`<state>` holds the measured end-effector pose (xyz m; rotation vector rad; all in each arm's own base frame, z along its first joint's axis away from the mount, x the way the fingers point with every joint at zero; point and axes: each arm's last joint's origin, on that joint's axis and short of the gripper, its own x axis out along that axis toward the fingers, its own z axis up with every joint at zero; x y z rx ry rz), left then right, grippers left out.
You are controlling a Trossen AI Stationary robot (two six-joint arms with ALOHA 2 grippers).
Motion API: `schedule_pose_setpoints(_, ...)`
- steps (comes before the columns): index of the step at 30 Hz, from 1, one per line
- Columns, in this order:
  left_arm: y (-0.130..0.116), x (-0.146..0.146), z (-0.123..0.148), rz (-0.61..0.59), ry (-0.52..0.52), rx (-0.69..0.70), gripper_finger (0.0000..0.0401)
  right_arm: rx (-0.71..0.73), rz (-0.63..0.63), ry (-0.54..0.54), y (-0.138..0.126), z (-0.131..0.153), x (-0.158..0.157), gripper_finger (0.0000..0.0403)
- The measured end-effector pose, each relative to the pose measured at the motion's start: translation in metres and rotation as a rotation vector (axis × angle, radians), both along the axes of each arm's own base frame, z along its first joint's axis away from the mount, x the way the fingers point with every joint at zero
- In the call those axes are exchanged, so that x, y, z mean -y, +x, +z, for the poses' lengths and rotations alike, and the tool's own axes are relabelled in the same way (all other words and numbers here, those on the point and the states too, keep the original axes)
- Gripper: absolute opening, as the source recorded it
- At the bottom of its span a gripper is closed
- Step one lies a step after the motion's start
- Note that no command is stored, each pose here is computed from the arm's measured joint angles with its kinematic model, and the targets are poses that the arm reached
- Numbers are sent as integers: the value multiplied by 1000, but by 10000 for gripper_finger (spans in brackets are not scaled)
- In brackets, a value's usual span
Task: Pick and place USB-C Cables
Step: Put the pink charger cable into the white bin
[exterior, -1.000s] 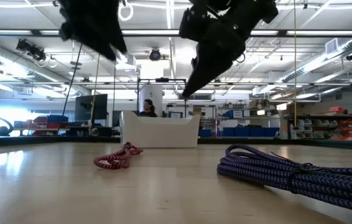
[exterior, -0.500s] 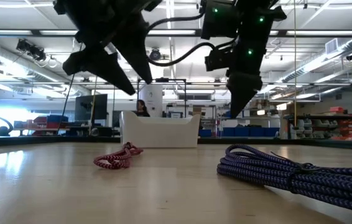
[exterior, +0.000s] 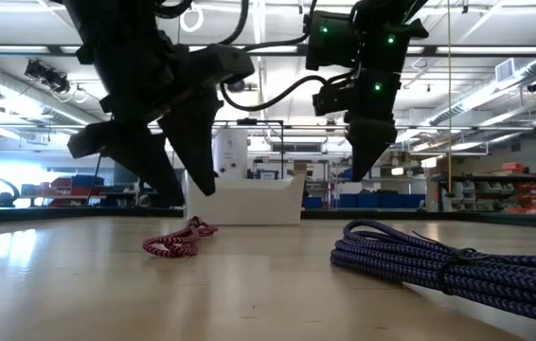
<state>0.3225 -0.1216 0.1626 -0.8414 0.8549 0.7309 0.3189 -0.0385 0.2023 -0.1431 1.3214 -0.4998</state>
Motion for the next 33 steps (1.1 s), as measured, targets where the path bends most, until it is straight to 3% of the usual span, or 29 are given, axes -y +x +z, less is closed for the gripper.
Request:
schedule_pose_setpoints(22,7,4,-31,-21,0,-72,174,9,0,39,0,0,-2,201)
schedule_pose_setpoints(26,6,4,-31,-51,17,-88,148,13,-7,41,0,0,-3,201)
schedule_pose_setpoints(33,5,3,-29,-111,52,-126,51,13,-4,46,1,0,-3,201)
